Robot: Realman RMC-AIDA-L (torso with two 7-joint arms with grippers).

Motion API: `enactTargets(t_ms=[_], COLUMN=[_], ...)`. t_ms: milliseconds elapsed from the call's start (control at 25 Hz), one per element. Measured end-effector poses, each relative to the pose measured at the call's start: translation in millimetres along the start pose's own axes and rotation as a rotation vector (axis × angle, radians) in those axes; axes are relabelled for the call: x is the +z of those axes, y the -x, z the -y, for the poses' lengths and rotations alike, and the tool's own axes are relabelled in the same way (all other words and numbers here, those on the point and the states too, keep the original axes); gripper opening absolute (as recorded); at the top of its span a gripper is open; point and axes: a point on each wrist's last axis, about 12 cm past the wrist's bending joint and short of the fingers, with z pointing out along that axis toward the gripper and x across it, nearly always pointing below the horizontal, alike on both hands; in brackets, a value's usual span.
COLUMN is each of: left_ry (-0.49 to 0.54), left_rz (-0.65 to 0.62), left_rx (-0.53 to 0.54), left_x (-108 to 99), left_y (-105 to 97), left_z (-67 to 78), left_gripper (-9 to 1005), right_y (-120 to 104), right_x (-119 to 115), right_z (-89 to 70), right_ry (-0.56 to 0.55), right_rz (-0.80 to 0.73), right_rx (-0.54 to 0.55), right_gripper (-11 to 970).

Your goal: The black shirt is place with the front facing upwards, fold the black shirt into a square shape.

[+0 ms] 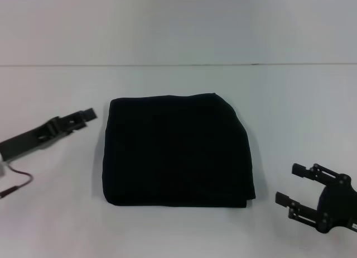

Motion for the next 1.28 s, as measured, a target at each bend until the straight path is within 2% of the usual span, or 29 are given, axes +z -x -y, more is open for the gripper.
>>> enactTargets(t_ms=[80, 120, 160, 200, 360, 480, 600, 800, 920, 1280], left_ry=[-0.012, -0.026, -0.031, -0.059, -0.167, -0.215, -0.284, -0.265, -0.242, -0.202], left_rz=[0.012, 0.006, 0.004, -0.005, 0.019, 0.065, 0.035, -0.074, -0.131, -0.132], left_rx=[0.113, 0.206, 0.224, 0.321, 0.665, 0.838, 0.871, 0.852, 0.836, 0.826], left_x=[-11, -16, -16, -20, -35, -49, -59, -64, -60, -57], left_y=[3, 3, 3, 1, -21, -41, -57, -72, -79, -79], left_z=[0.5, 2.3, 2.9, 6.4, 14.5, 17.6, 21.6, 14.6, 9.4, 5.5], left_gripper=[426, 458, 493, 528, 667, 763, 859, 963, 963, 963], right_y=[0, 0, 1, 1, 4, 4, 2, -7, -12, -14], right_x=[3, 5, 7, 10, 18, 22, 25, 27, 26, 22], right_z=[-0.5, -0.2, 0.3, 0.7, 1.2, 0.2, -3.1, -10.7, -11.0, -9.7], right_ry=[0.0, -0.001, -0.002, 0.001, 0.022, 0.03, 0.04, 0.038, 0.018, -0.005], right_rz=[0.006, 0.008, 0.008, 0.009, 0.015, 0.012, 0.008, -0.024, -0.052, -0.056], right_rx=[0.004, 0.007, 0.008, 0.007, 0.003, 0.006, 0.011, -0.018, -0.014, -0.02], right_gripper=[767, 767, 767, 767, 767, 767, 767, 768, 768, 768])
